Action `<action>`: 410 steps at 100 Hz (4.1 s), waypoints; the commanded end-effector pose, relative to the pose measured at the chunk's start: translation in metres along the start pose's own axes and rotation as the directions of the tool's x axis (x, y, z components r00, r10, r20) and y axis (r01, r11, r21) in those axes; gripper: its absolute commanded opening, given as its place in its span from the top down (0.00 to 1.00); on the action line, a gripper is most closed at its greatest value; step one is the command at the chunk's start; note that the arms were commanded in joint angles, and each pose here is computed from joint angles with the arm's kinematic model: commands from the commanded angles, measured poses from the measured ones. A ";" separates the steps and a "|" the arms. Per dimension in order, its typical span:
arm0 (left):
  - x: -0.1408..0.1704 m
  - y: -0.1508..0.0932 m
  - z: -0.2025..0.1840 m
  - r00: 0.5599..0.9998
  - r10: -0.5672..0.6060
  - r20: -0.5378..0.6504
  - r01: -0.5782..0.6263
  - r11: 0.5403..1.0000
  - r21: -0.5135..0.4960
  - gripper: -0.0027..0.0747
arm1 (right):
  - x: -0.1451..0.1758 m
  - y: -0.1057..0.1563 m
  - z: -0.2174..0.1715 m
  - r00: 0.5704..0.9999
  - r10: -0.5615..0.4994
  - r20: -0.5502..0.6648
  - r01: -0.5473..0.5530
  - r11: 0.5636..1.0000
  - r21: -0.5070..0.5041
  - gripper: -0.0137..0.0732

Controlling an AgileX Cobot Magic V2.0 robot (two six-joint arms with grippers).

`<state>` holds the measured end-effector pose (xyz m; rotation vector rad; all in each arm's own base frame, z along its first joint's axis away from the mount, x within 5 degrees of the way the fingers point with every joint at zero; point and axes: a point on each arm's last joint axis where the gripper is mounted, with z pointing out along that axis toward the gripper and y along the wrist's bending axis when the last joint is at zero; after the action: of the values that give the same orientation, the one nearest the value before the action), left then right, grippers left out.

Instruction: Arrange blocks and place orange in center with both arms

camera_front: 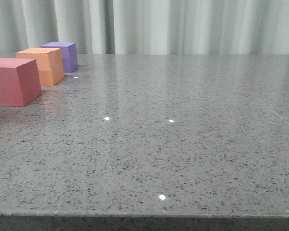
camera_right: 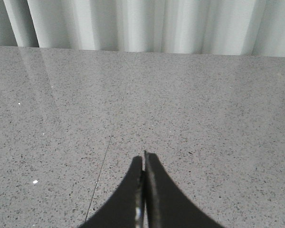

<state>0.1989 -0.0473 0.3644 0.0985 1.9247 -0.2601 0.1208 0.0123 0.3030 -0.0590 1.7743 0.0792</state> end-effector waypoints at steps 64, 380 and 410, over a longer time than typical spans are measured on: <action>0.076 0.010 -0.089 0.948 0.027 0.316 -0.034 0.999 0.018 0.99 | -0.016 0.001 -0.003 0.994 -0.013 0.106 0.014 1.000 -0.014 0.97; 0.195 0.034 -0.089 0.854 0.153 0.497 -0.087 0.984 -0.154 0.99 | -0.003 0.003 -0.006 0.990 -0.002 0.144 0.007 0.999 -0.036 0.97; 0.195 0.034 -0.089 0.854 0.153 0.497 -0.087 0.984 -0.154 0.99 | 0.030 -0.003 -0.028 0.944 0.092 0.316 -0.089 0.996 -0.023 0.97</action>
<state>0.0556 -0.0044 0.2141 0.0587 1.4631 -0.0617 0.0934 0.0077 0.2705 0.0131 1.6075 0.1398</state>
